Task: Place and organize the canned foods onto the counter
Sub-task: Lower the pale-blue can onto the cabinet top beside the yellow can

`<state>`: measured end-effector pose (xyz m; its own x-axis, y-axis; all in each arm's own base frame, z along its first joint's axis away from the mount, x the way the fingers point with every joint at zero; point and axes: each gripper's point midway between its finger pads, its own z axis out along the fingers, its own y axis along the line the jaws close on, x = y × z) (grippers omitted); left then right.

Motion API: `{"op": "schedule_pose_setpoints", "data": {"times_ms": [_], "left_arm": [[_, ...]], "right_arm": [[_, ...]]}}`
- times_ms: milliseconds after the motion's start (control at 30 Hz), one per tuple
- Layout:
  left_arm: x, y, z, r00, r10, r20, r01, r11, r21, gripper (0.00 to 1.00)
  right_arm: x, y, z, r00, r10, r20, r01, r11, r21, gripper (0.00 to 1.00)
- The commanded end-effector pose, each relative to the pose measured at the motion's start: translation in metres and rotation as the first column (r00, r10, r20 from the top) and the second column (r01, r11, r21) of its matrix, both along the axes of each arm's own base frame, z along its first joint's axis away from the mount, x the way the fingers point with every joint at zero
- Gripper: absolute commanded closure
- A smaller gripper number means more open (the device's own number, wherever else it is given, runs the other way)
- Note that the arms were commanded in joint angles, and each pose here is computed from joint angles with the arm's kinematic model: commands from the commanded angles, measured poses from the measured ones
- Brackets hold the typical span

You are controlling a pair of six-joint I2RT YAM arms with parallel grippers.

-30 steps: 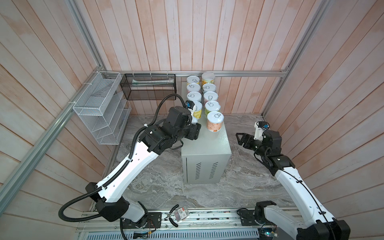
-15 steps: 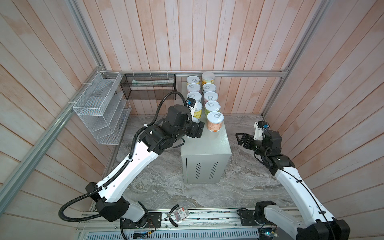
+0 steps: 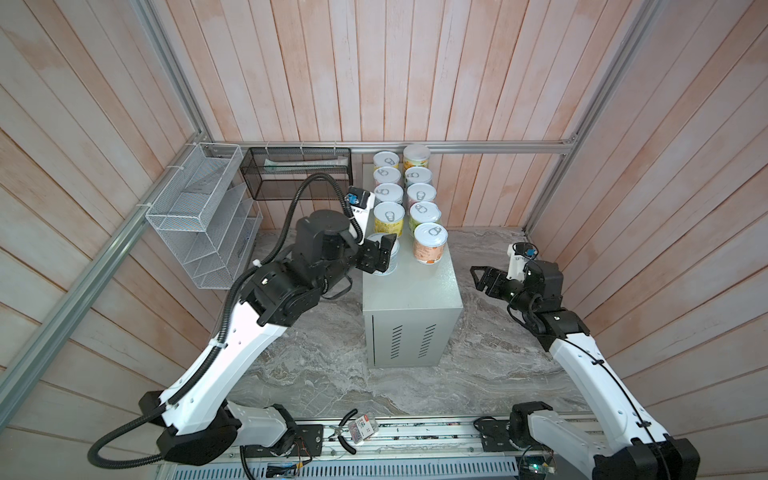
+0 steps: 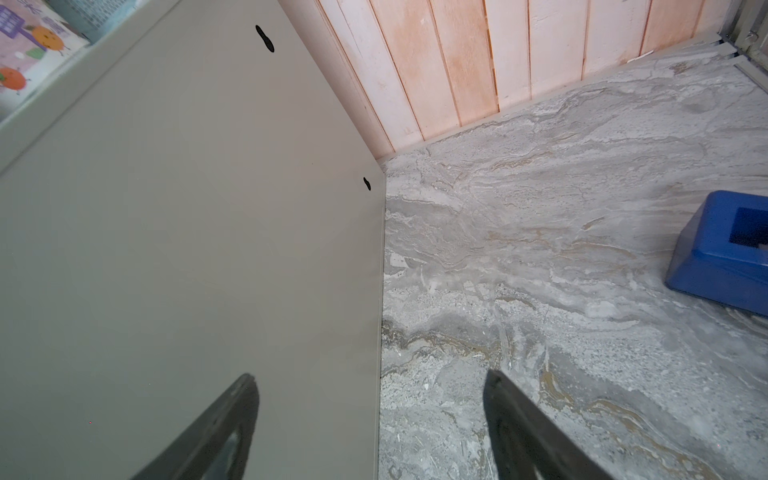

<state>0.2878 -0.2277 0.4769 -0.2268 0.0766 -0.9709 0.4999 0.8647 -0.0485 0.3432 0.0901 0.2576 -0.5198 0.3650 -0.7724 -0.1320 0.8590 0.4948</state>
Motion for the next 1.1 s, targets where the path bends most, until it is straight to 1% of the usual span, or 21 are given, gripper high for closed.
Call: {"op": "schedule_pose_setpoints", "data": {"times_ms": [0, 100, 167, 267, 367, 433, 733, 1067], "left_arm": [[-0.017, 0.02, 0.016, 0.997, 0.014, 0.079, -0.01, 0.998, -0.058, 0.17], [-0.032, 0.024, 0.009, 0.994, -0.025, 0.103, 0.035, 0.995, -0.09, 0.28], [-0.037, 0.024, 0.0, 0.994, -0.044, 0.105, 0.054, 0.994, -0.093, 0.33], [-0.037, 0.025, -0.016, 0.994, -0.047, 0.099, 0.055, 0.995, -0.079, 0.37], [-0.037, 0.023, -0.029, 0.992, -0.053, 0.114, 0.063, 0.994, -0.086, 0.4], [-0.035, 0.021, -0.036, 0.989, -0.058, 0.135, 0.068, 0.996, -0.066, 0.43], [-0.022, 0.001, -0.062, 0.99, -0.096, 0.107, 0.102, 0.993, -0.056, 0.47], [-0.012, -0.014, -0.066, 0.984, -0.144, 0.103, 0.152, 0.985, -0.077, 0.53]], "right_arm": [[0.0, 0.002, 0.001, 1.0, 0.014, 0.007, -0.014, 1.0, 0.006, 0.17], [0.0, 0.002, 0.0, 1.0, 0.018, 0.006, -0.018, 1.0, 0.005, 0.18], [0.0, 0.002, -0.001, 1.0, 0.015, 0.004, -0.015, 1.0, 0.003, 0.18], [0.002, 0.002, -0.002, 1.0, 0.017, -0.002, -0.017, 1.0, 0.005, 0.18], [0.003, 0.003, -0.002, 1.0, 0.018, -0.005, -0.018, 1.0, 0.008, 0.18], [0.003, 0.003, -0.002, 1.0, 0.017, -0.006, -0.017, 1.0, 0.01, 0.18], [0.004, 0.003, -0.005, 1.0, 0.016, -0.015, -0.016, 1.0, 0.008, 0.18], [0.005, 0.003, -0.011, 0.999, 0.021, -0.029, -0.021, 1.0, 0.0, 0.18]]}}
